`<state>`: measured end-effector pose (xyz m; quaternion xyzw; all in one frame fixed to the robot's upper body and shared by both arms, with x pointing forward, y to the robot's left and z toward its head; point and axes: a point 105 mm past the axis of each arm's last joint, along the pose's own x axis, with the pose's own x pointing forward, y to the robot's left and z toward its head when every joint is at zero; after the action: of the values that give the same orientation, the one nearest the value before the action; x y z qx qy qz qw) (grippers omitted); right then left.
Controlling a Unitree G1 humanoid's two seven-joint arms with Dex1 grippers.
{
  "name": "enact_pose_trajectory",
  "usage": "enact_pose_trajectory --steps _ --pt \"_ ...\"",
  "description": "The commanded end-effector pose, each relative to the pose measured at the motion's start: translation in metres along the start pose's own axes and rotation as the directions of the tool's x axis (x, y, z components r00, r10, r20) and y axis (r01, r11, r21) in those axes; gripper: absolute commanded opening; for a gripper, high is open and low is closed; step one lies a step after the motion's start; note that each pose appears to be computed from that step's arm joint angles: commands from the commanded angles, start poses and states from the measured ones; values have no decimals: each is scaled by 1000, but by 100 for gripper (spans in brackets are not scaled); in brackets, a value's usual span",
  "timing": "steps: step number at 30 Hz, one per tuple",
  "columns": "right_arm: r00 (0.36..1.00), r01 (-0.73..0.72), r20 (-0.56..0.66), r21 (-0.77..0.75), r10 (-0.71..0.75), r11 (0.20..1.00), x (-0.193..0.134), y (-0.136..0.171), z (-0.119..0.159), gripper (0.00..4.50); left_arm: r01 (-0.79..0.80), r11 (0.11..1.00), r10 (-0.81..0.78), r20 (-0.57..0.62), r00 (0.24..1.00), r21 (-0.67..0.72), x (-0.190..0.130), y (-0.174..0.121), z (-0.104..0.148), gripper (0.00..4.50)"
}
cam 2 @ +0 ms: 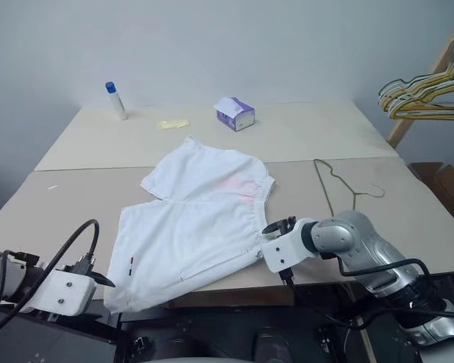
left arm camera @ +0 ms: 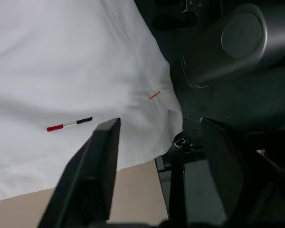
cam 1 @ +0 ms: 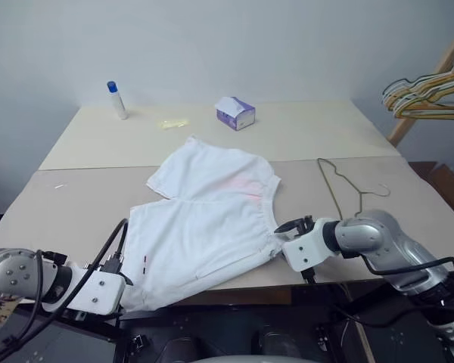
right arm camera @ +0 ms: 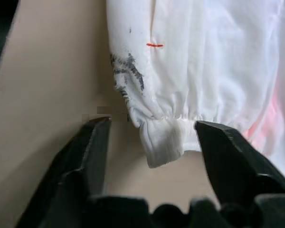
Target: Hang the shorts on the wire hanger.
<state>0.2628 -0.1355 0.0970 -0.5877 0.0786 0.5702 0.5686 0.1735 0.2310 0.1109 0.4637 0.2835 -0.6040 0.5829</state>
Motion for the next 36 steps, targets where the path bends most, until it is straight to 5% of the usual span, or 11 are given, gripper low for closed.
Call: enact_pose_trajectory --steps 1,4,9,16,18,24,36 --pt "996 81 15 91 -83 993 -35 -17 1 449 -108 994 110 73 991 -33 -32 25 9 420" --pt "977 209 -18 216 -211 954 -54 -32 -10 450 -203 978 207 150 967 -42 -44 44 16 448" --pt "899 429 -168 532 -405 730 -74 -55 -51 450 -436 895 442 326 836 -95 -33 93 39 448" --pt "751 593 -487 794 -447 131 -57 -71 -123 450 -460 850 512 612 602 -258 -17 127 91 448" --pt "738 609 -544 791 -400 48 -48 -67 -136 450 -451 848 513 643 568 -278 -17 130 99 448" --pt "745 590 -578 804 -334 -76 -24 -63 -157 450 -373 892 438 689 578 -255 -8 127 117 448" --pt "810 529 -541 840 -226 -118 -6 -44 -172 450 -397 886 447 673 589 -241 -6 125 114 448"
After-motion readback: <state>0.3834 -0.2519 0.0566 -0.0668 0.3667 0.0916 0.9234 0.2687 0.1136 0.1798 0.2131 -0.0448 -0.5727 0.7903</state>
